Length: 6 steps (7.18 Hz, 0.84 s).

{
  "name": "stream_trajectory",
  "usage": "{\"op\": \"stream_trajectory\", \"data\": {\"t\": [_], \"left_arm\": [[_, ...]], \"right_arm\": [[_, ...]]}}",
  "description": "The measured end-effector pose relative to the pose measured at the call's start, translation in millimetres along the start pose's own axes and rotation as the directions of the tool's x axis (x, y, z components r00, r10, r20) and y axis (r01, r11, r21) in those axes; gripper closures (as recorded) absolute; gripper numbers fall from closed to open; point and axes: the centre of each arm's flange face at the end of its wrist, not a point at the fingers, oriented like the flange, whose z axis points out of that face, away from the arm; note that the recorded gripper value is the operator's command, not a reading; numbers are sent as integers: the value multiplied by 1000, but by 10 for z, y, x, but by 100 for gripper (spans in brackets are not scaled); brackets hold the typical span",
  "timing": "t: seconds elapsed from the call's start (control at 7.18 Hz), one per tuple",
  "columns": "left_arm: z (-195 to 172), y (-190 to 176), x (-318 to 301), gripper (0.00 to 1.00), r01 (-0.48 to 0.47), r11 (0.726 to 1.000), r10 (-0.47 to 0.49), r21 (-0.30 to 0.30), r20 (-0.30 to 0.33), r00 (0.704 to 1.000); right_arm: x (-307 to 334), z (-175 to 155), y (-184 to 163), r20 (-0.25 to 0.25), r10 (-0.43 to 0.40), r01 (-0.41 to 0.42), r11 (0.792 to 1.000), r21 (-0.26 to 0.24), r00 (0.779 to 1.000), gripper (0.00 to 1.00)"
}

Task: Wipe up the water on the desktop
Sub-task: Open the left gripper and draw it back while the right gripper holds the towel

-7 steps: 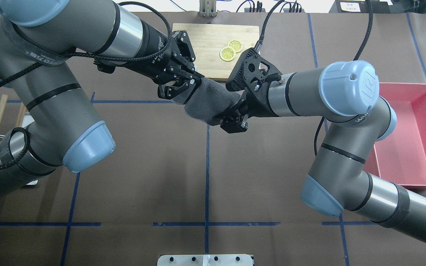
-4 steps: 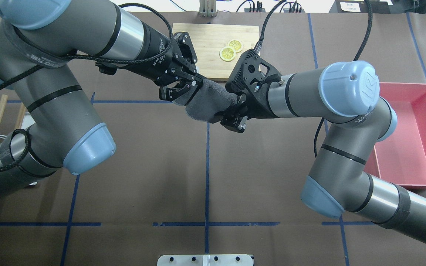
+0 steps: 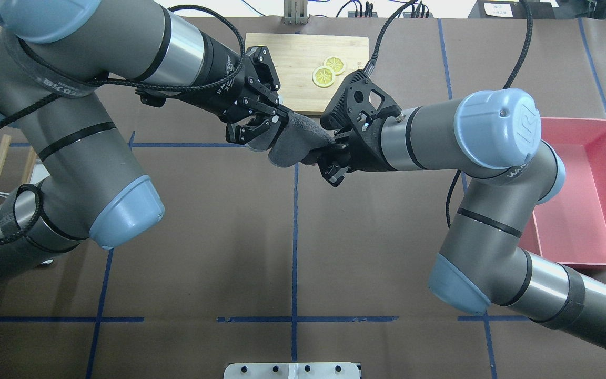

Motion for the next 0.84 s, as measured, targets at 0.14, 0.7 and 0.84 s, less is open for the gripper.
{"op": "stream_trajectory", "data": {"t": [0.14, 0.7, 0.84], "left_arm": [[-6, -2, -7, 0, -10, 1000, 10, -3, -1, 1000], [-20, -266, -131, 0, -215, 976, 215, 15, 19, 976], [-13, -433, -201, 0, -276, 961, 274, 31, 37, 961]], "right_arm": [[-1, -7, -3, 0, 2, -2, 1000, 1, 1000, 100], [86, -9, 68, -17, 25, -26, 999, -20, 1000, 100], [123, 11, 103, -31, 89, -90, 995, -41, 996, 100]]}}
